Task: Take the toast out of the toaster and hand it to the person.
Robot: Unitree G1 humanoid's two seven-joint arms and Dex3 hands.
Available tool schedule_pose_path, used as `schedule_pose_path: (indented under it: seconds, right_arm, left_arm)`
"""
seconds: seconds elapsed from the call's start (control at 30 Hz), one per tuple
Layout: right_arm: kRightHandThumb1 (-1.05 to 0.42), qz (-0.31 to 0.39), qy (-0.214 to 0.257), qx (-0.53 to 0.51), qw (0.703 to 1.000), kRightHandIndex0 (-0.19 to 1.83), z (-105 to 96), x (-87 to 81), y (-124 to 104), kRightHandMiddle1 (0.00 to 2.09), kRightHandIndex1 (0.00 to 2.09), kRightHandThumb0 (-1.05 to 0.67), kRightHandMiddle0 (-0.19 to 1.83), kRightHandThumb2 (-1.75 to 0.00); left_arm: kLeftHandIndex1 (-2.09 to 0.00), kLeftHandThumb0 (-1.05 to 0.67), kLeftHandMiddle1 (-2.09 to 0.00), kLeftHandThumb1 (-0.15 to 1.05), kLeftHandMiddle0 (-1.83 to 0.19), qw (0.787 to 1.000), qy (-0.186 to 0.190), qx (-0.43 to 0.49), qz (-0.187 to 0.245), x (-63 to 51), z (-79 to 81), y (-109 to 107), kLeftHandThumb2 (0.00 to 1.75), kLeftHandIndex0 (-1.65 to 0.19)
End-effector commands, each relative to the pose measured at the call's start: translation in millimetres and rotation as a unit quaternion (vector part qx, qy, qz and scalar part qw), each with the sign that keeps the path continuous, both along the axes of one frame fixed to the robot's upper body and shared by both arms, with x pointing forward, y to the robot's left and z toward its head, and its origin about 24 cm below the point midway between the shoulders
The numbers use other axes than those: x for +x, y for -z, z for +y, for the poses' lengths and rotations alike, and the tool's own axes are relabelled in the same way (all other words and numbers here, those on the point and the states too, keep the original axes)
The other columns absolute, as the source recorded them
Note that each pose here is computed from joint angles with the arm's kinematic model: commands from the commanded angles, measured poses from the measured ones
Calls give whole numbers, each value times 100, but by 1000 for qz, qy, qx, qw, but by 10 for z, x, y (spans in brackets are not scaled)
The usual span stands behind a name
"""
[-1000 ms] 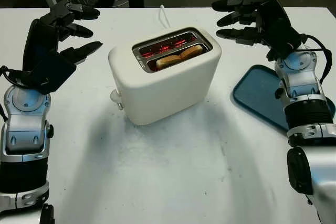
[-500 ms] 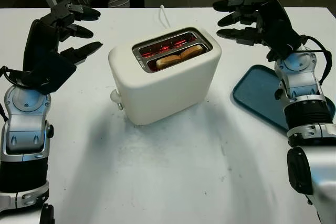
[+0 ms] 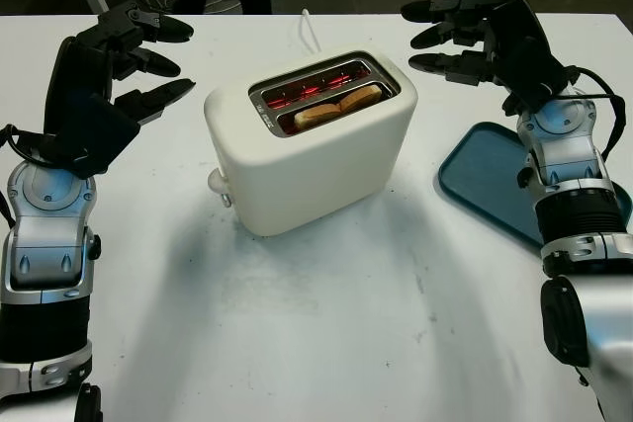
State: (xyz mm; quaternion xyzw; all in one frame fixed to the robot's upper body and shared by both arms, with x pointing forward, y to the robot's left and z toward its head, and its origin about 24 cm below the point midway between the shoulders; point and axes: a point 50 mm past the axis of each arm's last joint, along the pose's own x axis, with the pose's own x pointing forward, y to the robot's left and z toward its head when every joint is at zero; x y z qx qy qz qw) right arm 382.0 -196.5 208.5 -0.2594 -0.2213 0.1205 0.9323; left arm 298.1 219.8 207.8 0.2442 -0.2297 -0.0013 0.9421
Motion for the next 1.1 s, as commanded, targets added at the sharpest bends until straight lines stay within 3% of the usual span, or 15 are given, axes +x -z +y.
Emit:
schedule_pose_path:
  seconds: [0.0, 0.47, 0.63, 0.8, 1.07]
  right_arm:
    - [-79, -10, -2, 5, 1000, 73, -7, -14, 6, 4, 75, 3, 100, 0]
    - [-82, -8, 9, 6, 1000, 74, -40, -49, 68, 2, 71, -5, 97, -1]
    - [-82, -25, 14, 8, 1000, 72, -80, -145, 93, 1, 70, -11, 95, 0]
    - [-81, -36, 26, 17, 999, 71, -113, -284, 148, 0, 68, -5, 92, 0]
    - [-81, -39, 33, 41, 998, 68, -191, -416, 206, 0, 64, -20, 92, 0]
  left_arm:
    - [-80, -7, -114, 89, -51, 1000, -9, 1, 0, -17, 26, 10, 2, -52]
    - [-75, -10, -109, 90, -50, 1000, -15, 3, 5, -65, 53, 48, 2, -52]
    - [-73, -7, -107, 91, -48, 1000, -31, -1, 0, -183, 48, 47, 2, -52]
    - [-70, -4, -103, 91, -45, 999, -48, 15, -11, -313, 14, 25, 2, -50]
    - [-67, -5, -101, 91, -45, 999, -51, 10, -7, -353, 28, 20, 2, -48]
